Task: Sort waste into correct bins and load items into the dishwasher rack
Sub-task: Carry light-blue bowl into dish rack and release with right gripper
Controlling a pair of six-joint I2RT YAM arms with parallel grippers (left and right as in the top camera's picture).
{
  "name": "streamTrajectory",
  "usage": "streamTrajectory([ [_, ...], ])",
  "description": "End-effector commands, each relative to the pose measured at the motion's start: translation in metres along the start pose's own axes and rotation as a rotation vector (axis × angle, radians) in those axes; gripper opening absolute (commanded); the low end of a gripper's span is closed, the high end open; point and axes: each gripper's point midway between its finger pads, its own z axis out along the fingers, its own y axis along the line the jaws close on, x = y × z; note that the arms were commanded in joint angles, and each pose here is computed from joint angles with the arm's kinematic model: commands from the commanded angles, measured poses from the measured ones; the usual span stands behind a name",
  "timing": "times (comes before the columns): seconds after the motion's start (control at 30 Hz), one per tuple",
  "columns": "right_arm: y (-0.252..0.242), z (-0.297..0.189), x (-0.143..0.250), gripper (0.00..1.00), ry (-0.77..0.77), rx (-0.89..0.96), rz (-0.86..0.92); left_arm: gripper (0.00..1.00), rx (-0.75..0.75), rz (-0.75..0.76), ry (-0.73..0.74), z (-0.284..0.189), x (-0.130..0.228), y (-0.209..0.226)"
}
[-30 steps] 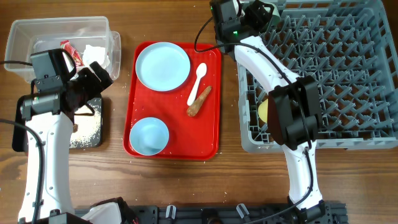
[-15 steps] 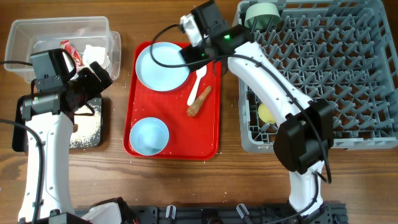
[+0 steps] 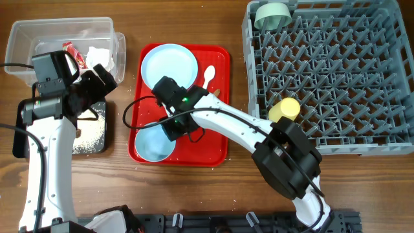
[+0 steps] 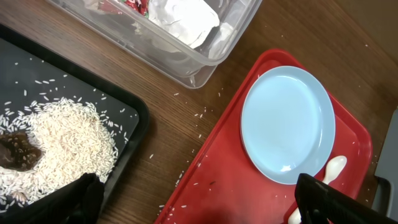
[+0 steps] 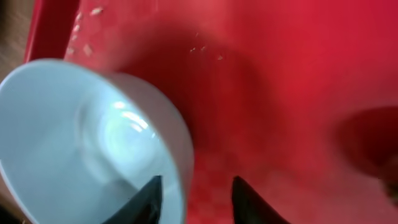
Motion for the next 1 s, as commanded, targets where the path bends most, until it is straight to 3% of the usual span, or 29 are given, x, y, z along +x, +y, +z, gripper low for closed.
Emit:
streamTrajectory([
  [0.0, -0.014, 0.008, -0.004, 0.28, -0.013, 0.060, 0.047, 1.00, 0.007, 0.015, -0.037, -0.009, -0.009, -0.002],
  [0.1, -0.015, 0.009, -0.004, 0.18, -0.012, 0.060, 0.046, 1.00, 0.007, 0.015, -0.037, -0.009, -0.009, -0.002],
  [0.13, -0.015, 0.009, -0.003, 0.08, -0.009, 0.061, 0.047, 1.00, 0.007, 0.015, -0.037, -0.009, -0.009, -0.002],
  [0.33, -0.013, -0.003, -0.013, 0.04, -0.036, 0.049, 0.068, 1.00, 0.007, 0.015, -0.037, -0.009, -0.009, -0.002],
  [0.47, -0.026, -0.065, -0.045, 0.04, -0.175, 0.032, 0.112, 1.00, 0.007, 0.015, -0.037, -0.009, -0.009, -0.002],
  [0.57, -0.071, -0.146, -0.072, 0.04, -0.388, 0.128, 0.193, 1.00, 0.007, 0.015, -0.037, -0.009, -0.009, -0.002],
  [0.67, -0.158, -0.238, -0.079, 0.04, -0.633, 0.445, 0.346, 1.00, 0.007, 0.015, -0.037, -0.009, -0.009, -0.002],
  [0.77, -0.247, -0.316, -0.053, 0.05, -0.773, 0.908, 0.523, 1.00, 0.007, 0.015, -0.037, -0.009, -0.009, -0.002],
  [0.87, -0.302, -0.354, -0.023, 0.04, -0.730, 1.278, 0.583, 1.00, 0.007, 0.015, -0.037, -0.009, -0.009, -0.002],
  [0.97, -0.339, -0.354, -0.014, 0.04, -0.564, 1.458, 0.521, 1.00, 0.007, 0.015, -0.037, -0.009, -0.009, -0.002],
])
